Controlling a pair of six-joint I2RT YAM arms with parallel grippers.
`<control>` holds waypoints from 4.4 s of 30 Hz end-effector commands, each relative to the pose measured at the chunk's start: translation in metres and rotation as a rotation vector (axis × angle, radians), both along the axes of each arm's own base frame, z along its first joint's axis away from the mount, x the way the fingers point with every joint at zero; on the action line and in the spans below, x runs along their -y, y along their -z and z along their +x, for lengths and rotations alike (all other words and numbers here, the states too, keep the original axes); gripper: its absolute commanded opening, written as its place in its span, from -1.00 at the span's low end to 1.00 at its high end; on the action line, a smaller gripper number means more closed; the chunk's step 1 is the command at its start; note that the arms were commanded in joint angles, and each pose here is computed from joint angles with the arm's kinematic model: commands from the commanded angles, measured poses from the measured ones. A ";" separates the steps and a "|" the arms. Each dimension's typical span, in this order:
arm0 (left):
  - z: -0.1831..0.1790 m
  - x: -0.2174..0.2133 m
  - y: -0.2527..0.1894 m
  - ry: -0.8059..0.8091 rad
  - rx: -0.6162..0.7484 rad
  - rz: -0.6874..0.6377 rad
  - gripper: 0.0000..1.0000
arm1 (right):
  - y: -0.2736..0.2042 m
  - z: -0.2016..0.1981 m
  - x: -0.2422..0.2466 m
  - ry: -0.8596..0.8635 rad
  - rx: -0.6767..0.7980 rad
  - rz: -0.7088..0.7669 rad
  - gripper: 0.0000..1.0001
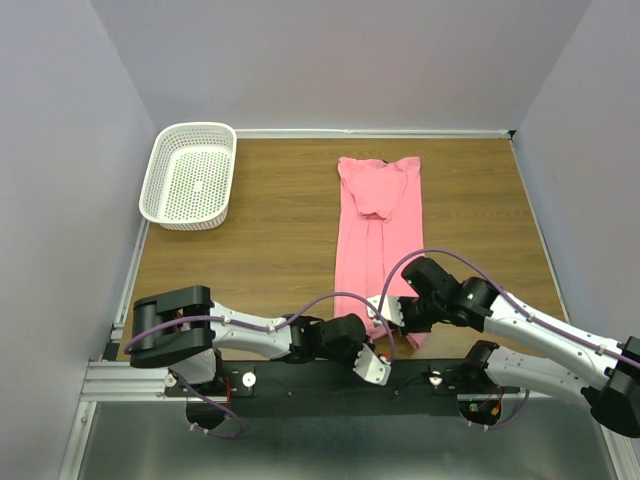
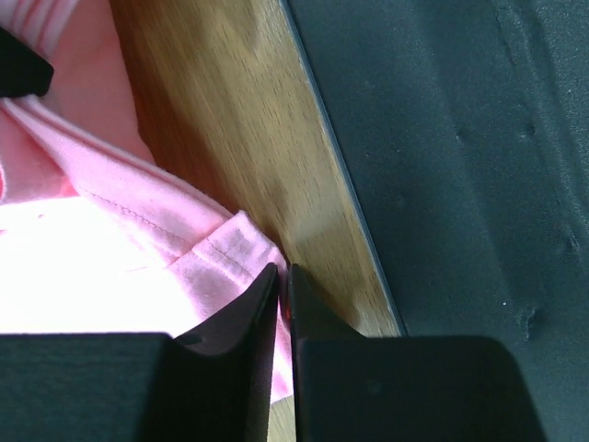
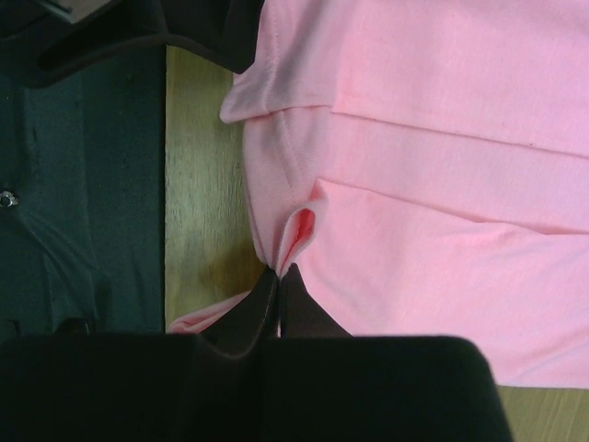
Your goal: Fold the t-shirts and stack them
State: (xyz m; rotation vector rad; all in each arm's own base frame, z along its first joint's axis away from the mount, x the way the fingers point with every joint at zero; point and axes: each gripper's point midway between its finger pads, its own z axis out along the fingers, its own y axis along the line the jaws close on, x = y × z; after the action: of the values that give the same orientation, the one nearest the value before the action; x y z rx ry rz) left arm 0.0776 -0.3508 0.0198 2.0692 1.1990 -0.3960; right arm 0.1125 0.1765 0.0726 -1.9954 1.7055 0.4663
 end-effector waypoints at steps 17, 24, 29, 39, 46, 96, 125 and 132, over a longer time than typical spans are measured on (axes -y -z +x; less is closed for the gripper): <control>-0.012 -0.019 -0.058 0.100 0.037 -0.152 -0.05 | -0.002 -0.004 -0.001 -0.015 -0.014 0.017 -0.99; -0.021 -0.039 -0.028 0.179 0.034 -0.050 0.01 | -0.002 -0.004 -0.002 -0.023 -0.018 0.018 -0.99; -0.016 -0.051 -0.005 0.208 0.081 0.029 0.01 | -0.003 -0.004 -0.002 -0.024 -0.016 0.023 -0.99; 0.001 -0.045 0.007 0.169 0.148 0.056 0.01 | -0.005 -0.005 -0.003 -0.024 -0.012 0.030 -0.99; 0.003 -0.044 0.017 0.155 0.136 0.081 -0.28 | -0.007 -0.004 -0.002 -0.020 -0.008 0.041 -0.99; 0.189 -0.005 -0.143 -0.068 0.315 -0.415 -1.00 | -0.066 0.152 0.008 0.338 0.194 0.117 -0.99; 0.318 0.001 -0.104 -0.122 0.262 -0.287 -1.00 | -0.040 0.274 0.012 0.375 0.092 0.115 -0.99; 0.331 0.002 -0.098 -0.145 0.255 -0.261 -1.00 | -0.031 0.285 0.025 0.420 0.080 0.098 -0.99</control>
State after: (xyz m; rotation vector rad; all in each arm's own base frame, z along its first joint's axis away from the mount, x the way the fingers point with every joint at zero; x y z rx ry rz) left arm 0.4036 -0.3537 0.1238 1.7195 1.0566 -0.1906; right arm 0.3815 0.1565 0.0991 -1.5445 1.9399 0.3243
